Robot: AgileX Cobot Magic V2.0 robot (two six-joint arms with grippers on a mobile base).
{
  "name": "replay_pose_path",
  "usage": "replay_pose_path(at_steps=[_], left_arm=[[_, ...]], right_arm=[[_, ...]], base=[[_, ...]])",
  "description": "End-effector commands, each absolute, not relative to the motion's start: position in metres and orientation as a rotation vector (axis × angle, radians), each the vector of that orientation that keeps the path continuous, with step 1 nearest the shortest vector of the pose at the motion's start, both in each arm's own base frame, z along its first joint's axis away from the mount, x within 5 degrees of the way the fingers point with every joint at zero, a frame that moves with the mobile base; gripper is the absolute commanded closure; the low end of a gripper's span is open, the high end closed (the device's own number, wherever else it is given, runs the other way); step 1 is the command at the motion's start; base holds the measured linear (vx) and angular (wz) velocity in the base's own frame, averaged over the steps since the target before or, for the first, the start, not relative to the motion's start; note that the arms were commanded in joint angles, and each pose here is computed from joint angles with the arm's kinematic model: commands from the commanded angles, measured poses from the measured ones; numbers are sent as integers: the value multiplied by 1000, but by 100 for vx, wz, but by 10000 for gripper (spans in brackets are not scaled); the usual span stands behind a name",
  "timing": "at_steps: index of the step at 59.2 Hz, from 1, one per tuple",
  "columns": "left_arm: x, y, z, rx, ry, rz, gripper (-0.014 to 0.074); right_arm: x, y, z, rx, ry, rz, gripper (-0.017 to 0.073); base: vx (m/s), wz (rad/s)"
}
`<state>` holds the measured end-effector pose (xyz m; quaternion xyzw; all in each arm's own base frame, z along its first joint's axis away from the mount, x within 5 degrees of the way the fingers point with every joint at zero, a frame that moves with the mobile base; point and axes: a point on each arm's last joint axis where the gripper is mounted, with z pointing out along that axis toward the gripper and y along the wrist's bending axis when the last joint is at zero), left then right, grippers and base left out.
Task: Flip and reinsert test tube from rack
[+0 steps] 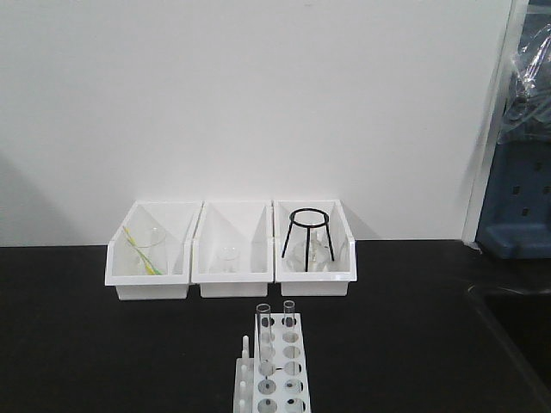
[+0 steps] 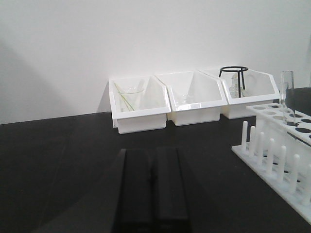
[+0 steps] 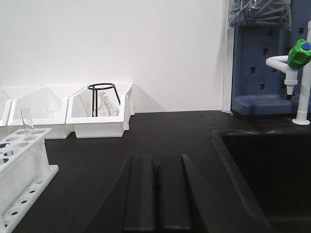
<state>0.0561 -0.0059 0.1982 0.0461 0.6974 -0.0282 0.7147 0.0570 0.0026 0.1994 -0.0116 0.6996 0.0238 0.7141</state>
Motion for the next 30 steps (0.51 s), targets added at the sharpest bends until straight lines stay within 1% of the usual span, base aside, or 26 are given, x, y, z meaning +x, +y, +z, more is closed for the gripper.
replay_pose_path(at_steps=[1, 30], left_arm=[[55, -6, 208, 94, 1450, -67, 599], [55, -6, 208, 94, 1450, -67, 599]], right_arm=[[56, 3, 205, -37, 1471, 47, 570], [56, 3, 205, -34, 1471, 52, 570]], base=[[0, 0], [0, 0]])
